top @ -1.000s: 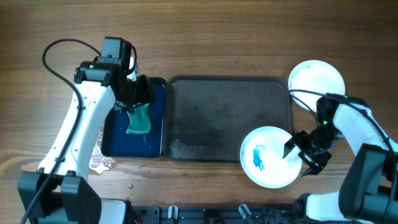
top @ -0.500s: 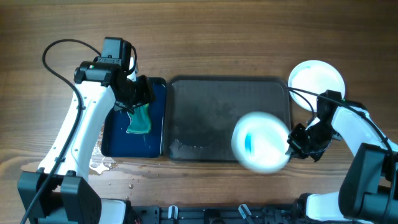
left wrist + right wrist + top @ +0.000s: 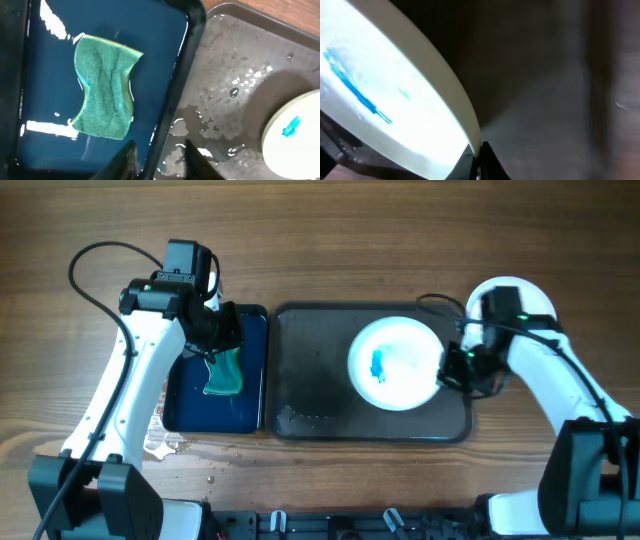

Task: Clean dirty plates on tray and stack at the side
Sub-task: 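Drag the last blue-smeared plate onto the middle tray with the right gripper, then grasp the green sponge in the water tray with the left gripper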

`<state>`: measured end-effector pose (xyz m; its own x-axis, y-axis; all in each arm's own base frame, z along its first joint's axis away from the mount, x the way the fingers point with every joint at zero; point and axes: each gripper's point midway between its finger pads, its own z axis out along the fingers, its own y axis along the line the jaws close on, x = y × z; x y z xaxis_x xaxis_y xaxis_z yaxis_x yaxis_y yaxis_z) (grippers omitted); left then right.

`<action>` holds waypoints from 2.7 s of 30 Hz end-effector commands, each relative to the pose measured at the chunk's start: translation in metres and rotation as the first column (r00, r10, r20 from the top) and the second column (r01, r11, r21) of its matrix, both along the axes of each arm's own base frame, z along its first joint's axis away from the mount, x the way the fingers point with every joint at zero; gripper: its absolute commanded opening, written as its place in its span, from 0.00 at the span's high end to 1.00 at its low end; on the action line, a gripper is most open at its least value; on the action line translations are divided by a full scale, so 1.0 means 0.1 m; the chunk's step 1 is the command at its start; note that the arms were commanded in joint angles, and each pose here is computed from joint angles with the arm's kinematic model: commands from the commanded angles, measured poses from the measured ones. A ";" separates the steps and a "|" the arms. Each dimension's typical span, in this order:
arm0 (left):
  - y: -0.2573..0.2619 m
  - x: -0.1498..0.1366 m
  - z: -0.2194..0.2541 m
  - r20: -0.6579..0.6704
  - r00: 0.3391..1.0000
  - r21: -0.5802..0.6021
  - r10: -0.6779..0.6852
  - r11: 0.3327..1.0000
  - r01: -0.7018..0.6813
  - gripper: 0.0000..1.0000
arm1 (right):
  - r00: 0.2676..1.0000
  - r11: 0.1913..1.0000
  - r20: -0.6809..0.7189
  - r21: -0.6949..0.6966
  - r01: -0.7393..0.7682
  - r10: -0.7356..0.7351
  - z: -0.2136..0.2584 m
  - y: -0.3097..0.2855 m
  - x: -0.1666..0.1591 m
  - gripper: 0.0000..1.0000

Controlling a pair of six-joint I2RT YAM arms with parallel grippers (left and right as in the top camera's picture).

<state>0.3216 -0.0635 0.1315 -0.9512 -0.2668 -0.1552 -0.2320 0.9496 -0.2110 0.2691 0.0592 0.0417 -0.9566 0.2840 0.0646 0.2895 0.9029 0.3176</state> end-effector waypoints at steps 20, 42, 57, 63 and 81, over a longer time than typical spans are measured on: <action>0.52 0.03 -1.00 -0.239 0.968 0.074 0.083 0.995 -0.067 0.43 | 0.995 0.996 -0.053 -0.013 -0.083 0.082 -0.51 0.19 0.12 0.96; 0.23 0.05 -1.31 -0.281 0.960 0.068 -0.010 0.997 0.030 0.96 | 0.994 0.996 -0.075 -0.013 -0.083 0.082 -0.51 0.19 0.07 0.96; 0.30 -0.09 -0.79 -0.222 0.975 0.129 -0.023 0.990 0.053 0.27 | 0.994 0.997 -0.071 -0.013 -0.083 0.082 -0.51 0.19 0.08 0.96; 0.30 -0.17 -1.16 -0.268 0.963 0.130 -0.026 0.990 0.062 0.43 | 0.994 0.996 -0.072 -0.013 -0.083 0.082 -0.51 0.19 0.08 0.96; 0.30 0.07 -0.37 0.026 1.000 0.261 0.011 0.965 -0.017 0.96 | 0.994 0.997 -0.073 0.012 -0.079 0.079 -0.49 0.23 0.08 0.96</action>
